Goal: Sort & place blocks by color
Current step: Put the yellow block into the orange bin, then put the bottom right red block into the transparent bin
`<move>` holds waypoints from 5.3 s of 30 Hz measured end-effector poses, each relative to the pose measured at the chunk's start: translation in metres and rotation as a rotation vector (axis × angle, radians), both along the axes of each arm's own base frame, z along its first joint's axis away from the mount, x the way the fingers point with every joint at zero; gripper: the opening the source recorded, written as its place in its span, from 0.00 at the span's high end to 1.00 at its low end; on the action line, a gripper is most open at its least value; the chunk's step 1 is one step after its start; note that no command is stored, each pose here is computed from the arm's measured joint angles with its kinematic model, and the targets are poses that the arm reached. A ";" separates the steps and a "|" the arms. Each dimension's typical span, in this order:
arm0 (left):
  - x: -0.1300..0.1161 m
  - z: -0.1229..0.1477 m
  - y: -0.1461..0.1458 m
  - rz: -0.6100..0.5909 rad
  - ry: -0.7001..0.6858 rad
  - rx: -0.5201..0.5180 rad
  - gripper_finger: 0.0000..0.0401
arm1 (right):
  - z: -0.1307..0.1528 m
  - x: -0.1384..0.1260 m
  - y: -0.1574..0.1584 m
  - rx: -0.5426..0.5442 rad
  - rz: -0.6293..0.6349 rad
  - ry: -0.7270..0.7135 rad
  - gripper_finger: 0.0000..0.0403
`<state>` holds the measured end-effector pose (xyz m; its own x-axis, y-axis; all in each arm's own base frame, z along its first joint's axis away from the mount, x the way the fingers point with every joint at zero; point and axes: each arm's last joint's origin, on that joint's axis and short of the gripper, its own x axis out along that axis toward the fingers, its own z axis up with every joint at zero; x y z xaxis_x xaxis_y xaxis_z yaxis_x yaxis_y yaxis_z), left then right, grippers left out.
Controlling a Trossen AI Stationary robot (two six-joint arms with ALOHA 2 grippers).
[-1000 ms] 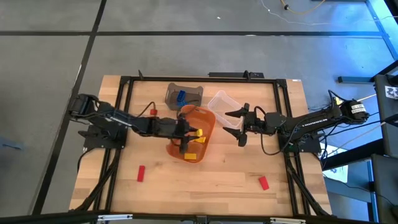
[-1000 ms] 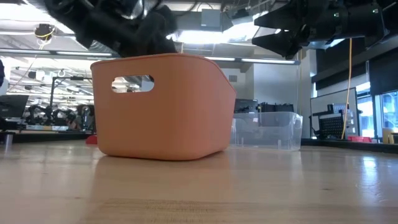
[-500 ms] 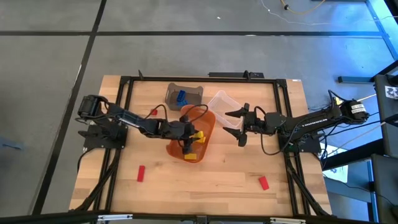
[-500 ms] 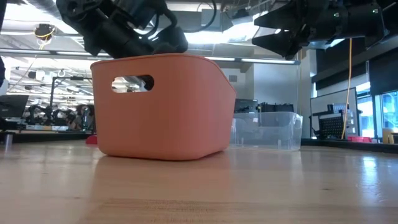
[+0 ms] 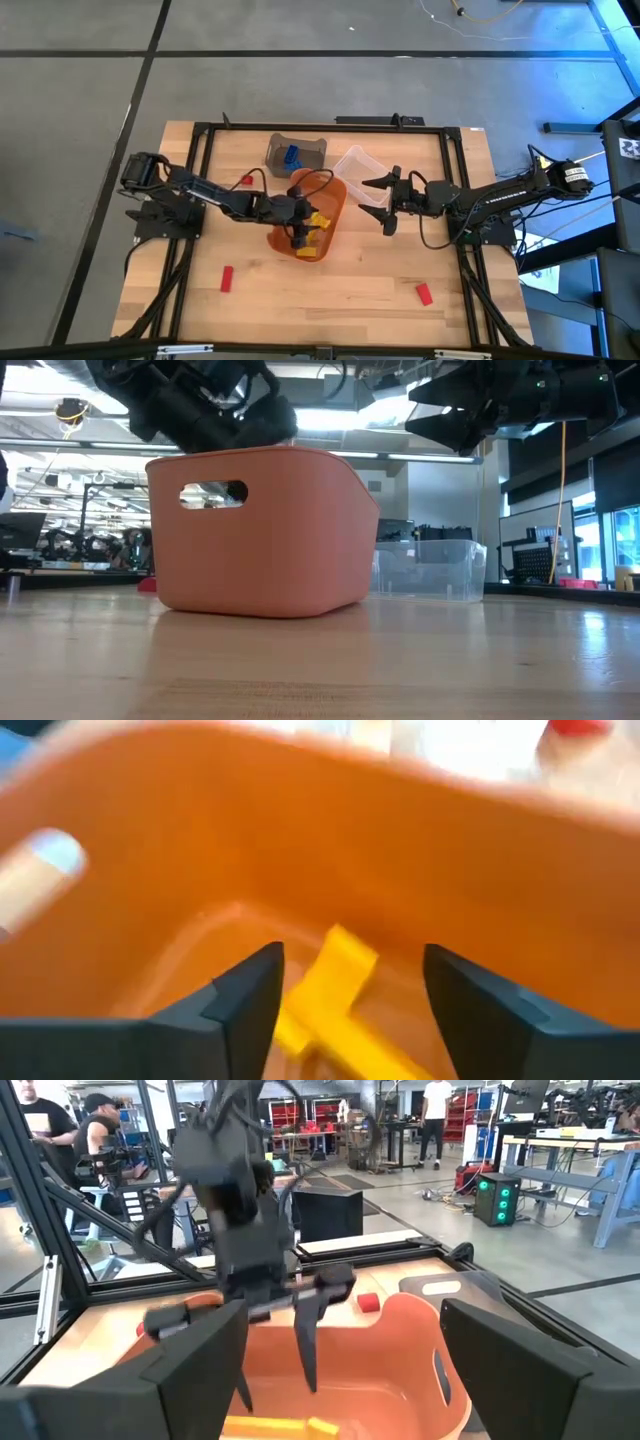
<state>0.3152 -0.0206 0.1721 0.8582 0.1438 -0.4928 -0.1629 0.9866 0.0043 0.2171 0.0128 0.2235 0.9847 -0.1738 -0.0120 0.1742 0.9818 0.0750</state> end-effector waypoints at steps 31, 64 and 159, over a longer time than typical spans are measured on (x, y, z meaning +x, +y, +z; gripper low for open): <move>-0.148 0.048 -0.008 -0.081 -0.611 0.026 0.37 | -0.001 0.000 0.000 0.018 0.000 0.008 0.17; -0.150 0.045 -0.007 -0.065 -0.617 0.023 0.37 | -0.001 0.000 0.000 0.024 0.000 0.007 0.17; -0.150 0.044 -0.007 -0.044 -0.609 0.023 0.37 | -0.069 -0.030 0.167 0.403 0.093 1.544 0.67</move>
<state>0.1657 -0.0273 0.2162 0.9901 0.1068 0.0915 -0.1020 0.9932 -0.0556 0.1872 0.1795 0.1542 -0.0083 0.1442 -0.9895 0.2687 0.9535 0.1368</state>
